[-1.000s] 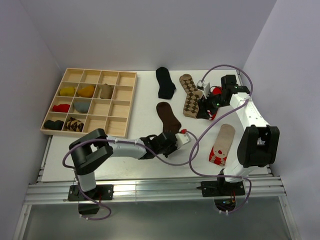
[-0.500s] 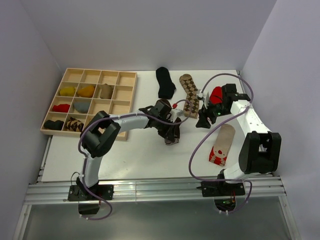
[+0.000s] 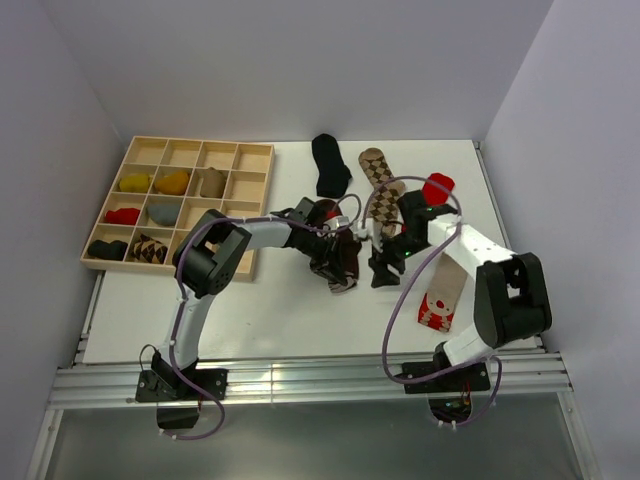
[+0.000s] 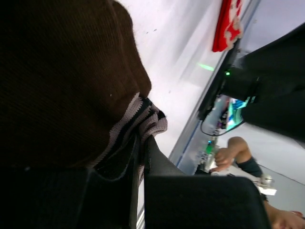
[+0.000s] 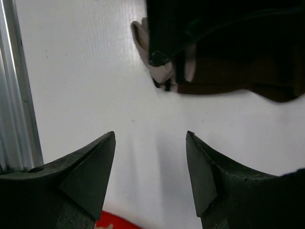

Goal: Roll the socks
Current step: Roll the sock at the center of the board.

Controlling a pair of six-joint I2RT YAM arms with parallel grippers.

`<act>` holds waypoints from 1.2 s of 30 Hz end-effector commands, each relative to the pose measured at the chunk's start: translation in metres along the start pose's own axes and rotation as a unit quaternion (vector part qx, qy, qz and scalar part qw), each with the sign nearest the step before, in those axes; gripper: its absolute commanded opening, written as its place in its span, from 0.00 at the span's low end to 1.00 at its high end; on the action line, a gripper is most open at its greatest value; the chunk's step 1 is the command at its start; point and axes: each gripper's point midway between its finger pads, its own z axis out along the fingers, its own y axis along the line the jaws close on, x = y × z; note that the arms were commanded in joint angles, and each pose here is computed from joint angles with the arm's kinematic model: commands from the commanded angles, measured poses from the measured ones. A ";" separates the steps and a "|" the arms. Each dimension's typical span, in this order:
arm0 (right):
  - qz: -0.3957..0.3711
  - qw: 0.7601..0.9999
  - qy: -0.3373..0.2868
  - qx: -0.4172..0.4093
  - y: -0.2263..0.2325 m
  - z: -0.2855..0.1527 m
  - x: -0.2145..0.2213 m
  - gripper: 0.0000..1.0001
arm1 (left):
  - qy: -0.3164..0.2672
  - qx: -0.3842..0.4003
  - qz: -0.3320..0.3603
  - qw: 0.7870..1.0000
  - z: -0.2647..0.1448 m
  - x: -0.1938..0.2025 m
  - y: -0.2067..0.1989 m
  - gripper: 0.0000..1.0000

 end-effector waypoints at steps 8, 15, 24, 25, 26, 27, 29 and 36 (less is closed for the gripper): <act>-0.071 0.994 0.046 0.071 -0.027 0.042 -0.009 0.68 | 0.006 0.063 -0.019 0.998 -0.004 -0.013 -0.028 0.01; -0.076 0.994 0.059 0.060 -0.029 0.063 -0.012 0.68 | 0.004 0.066 -0.025 0.998 -0.007 -0.013 -0.028 0.01; -0.079 0.995 0.043 0.042 -0.018 0.074 -0.024 0.66 | 0.005 0.065 -0.026 0.998 -0.007 -0.013 -0.022 0.01; -0.074 0.996 0.044 0.037 -0.016 0.074 -0.022 0.65 | 0.006 0.065 -0.026 0.998 -0.006 -0.013 -0.023 0.01; -0.070 0.996 0.041 0.035 -0.018 0.075 -0.026 0.63 | 0.005 0.065 -0.025 0.998 -0.007 -0.013 -0.023 0.01; -0.065 0.997 0.043 0.029 -0.018 0.077 -0.025 0.62 | 0.005 0.066 -0.024 0.998 -0.007 -0.014 -0.024 0.01; -0.055 0.997 0.049 0.028 -0.021 0.076 -0.027 0.60 | 0.004 0.066 -0.023 0.998 -0.008 -0.014 -0.025 0.01; -0.007 0.997 0.067 0.036 -0.033 0.083 -0.024 0.45 | 0.002 0.071 -0.022 0.997 -0.008 -0.012 -0.025 0.02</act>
